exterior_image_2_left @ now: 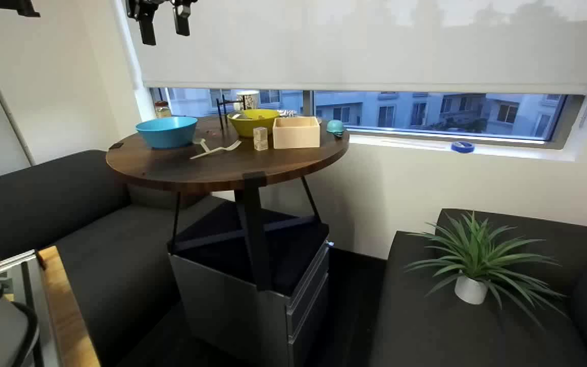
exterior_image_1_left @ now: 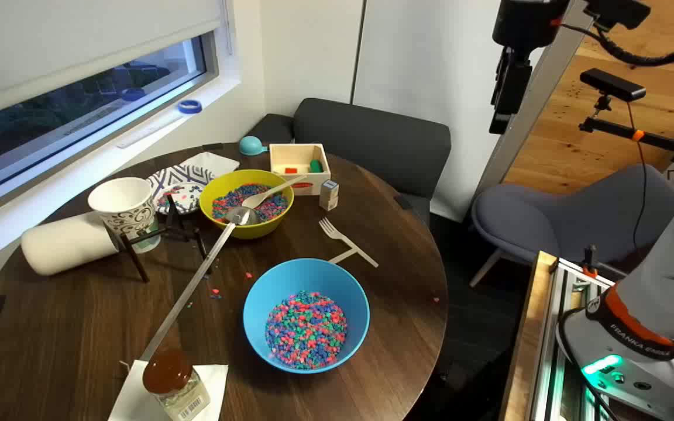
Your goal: Put the stacked toy blocks in the box
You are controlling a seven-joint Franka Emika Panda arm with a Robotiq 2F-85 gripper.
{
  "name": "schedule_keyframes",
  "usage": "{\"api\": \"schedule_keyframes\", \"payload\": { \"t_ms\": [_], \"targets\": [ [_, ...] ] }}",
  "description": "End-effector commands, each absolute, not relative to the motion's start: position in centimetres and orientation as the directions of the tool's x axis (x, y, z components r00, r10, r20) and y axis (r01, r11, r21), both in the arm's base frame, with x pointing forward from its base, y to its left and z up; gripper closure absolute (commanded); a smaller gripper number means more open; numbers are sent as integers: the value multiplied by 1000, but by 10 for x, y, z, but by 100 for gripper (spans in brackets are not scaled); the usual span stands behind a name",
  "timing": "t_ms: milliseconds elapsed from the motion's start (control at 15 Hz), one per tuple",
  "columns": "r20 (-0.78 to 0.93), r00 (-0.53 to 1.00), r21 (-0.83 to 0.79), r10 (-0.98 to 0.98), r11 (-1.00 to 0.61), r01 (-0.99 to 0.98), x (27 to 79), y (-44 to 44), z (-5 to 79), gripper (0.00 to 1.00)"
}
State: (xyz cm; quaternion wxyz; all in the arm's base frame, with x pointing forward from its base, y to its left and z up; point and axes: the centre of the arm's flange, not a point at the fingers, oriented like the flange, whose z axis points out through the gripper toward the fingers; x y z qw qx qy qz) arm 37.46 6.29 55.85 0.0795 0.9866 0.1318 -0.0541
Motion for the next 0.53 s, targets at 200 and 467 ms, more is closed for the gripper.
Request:
{"api": "schedule_keyframes", "payload": {
  "t_ms": [200,467],
  "targets": [
    [-128,959,143,251,-953,269,375,63,558,0],
    [-83,964,148,252,-954,262,389,70,544,0]
  ]
}}
